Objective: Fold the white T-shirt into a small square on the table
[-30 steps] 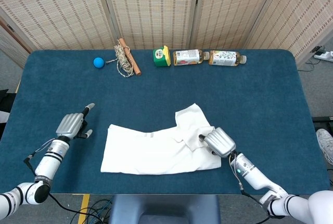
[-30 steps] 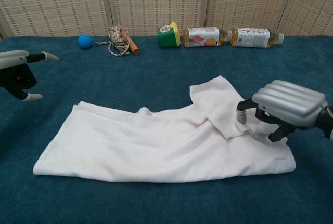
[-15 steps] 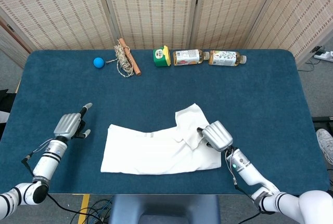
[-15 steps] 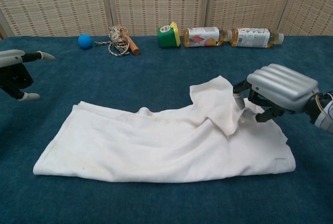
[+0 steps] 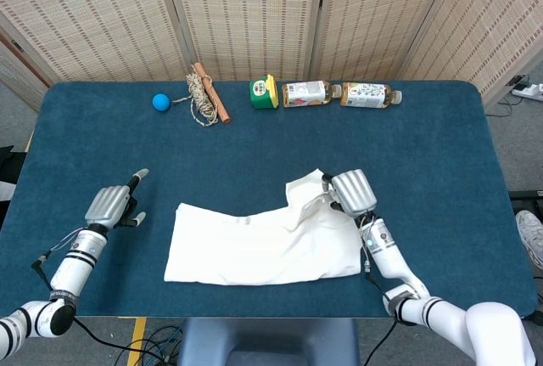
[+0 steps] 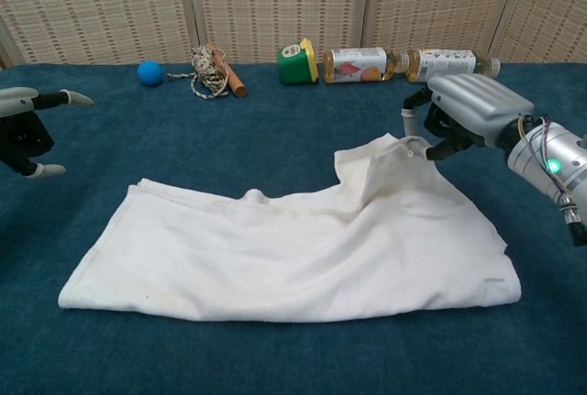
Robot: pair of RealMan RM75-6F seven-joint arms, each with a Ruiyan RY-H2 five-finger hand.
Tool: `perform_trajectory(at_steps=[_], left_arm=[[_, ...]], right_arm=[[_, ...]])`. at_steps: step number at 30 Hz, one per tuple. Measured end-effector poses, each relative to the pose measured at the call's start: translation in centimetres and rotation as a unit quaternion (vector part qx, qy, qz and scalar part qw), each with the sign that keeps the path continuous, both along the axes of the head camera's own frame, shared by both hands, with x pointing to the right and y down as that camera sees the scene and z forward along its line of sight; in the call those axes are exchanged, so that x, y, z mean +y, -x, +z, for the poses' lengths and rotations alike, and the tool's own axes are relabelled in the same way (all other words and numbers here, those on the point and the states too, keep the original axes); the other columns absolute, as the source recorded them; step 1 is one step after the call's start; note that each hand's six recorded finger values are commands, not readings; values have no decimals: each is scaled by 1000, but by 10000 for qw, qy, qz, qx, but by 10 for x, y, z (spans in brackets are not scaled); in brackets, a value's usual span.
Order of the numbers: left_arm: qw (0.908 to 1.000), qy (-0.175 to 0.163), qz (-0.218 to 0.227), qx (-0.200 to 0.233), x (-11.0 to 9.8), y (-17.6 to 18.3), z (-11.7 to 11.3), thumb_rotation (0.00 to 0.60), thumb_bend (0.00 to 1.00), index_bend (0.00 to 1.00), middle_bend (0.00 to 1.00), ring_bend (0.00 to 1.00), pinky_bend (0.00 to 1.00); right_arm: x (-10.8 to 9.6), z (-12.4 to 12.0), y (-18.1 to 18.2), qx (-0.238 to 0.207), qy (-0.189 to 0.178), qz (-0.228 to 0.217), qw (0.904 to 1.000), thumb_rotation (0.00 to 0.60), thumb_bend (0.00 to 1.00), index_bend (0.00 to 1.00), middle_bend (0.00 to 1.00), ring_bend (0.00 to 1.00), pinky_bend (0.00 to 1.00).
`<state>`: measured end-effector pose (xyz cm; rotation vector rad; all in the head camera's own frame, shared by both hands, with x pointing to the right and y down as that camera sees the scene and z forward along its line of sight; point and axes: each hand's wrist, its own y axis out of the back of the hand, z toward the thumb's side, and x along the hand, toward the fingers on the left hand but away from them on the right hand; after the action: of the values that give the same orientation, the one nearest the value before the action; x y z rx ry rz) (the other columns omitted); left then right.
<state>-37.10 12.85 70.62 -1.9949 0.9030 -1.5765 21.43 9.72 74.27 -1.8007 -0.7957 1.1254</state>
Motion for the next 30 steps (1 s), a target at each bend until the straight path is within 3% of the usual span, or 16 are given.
perform_trajectory(at_steps=[16,30], left_arm=[[10000,31,-63,-50,4,11,2,600,361,0,925,847,1000],[9999,22,-73,-65,4,14,1,600,361,0,926,847,1000]], right_arm=[[-31,22,11,329,4,210,9992,600,534,656,982,1000,1000],[-45,38,17,572,167,363,9976,600,523,651,981,1000,1000]])
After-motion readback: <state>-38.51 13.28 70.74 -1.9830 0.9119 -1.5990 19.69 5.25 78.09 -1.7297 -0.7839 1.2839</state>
